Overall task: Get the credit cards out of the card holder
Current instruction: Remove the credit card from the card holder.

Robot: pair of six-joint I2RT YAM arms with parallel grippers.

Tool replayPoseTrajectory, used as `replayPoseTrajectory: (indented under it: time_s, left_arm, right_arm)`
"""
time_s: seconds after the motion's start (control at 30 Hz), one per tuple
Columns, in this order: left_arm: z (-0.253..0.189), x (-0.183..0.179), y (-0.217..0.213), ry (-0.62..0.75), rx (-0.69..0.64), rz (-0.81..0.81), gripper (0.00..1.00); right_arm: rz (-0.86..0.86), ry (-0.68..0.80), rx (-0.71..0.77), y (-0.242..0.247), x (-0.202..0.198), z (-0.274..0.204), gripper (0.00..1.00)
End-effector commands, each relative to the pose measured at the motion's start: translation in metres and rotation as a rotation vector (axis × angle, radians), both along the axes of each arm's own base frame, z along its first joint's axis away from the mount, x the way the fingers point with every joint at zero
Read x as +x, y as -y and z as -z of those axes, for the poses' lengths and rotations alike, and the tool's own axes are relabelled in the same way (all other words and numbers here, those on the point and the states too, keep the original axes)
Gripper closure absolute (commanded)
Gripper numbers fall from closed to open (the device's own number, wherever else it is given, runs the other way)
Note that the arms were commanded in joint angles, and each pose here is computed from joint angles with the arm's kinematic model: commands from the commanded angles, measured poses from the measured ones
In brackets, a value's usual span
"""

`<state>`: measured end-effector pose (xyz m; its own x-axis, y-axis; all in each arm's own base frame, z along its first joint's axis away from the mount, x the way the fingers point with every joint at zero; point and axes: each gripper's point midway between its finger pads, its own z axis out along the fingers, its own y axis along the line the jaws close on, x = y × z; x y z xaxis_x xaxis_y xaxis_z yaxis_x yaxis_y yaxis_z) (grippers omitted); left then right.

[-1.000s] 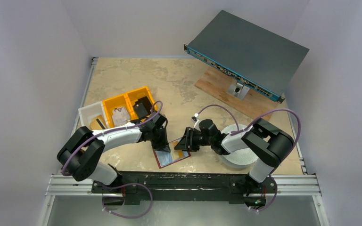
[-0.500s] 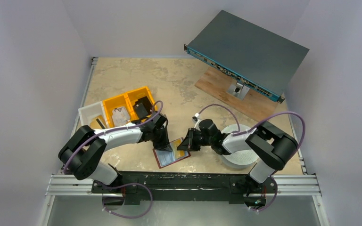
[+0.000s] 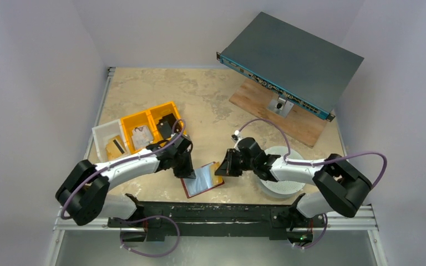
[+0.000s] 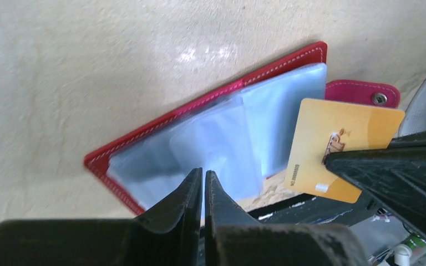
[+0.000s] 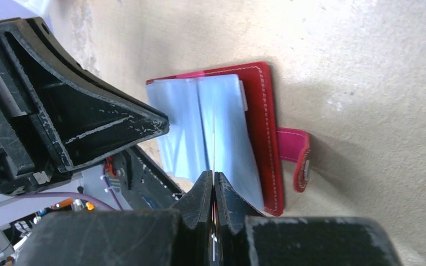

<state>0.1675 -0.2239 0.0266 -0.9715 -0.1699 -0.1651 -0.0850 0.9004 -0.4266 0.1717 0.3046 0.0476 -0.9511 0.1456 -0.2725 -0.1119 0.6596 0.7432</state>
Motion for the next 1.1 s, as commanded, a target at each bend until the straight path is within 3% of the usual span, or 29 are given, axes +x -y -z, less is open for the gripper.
replayPoseTrajectory:
  time_s: [0.0,0.13,0.37,0.87,1.07]
  left_arm:
    - [-0.042,0.009,-0.013,0.11,0.033,0.008,0.89]
    - [-0.077,0.011,-0.01,0.181,-0.045,0.018,0.67]
    - [-0.124,0.007,0.0,0.231,-0.371,0.013,0.54]
    - [-0.164,0.0,0.015,0.264,-0.634,0.085,0.54]
    - [-0.172,0.001,0.022,0.263,-0.69,0.093,0.66]
  right_arm:
    - [-0.015,0.08,0.042,-0.01,0.013,-0.036,1.0]
    - [-0.035,0.098,0.116,-0.02,0.014,-0.065,1.0]
    - [-0.112,0.086,0.32,-0.039,0.009,-0.119,1.0]
    - [-0.215,0.084,0.543,-0.051,-0.005,-0.183,1.0]
    - [-0.211,0.078,0.553,-0.053,-0.004,-0.183,1.0]
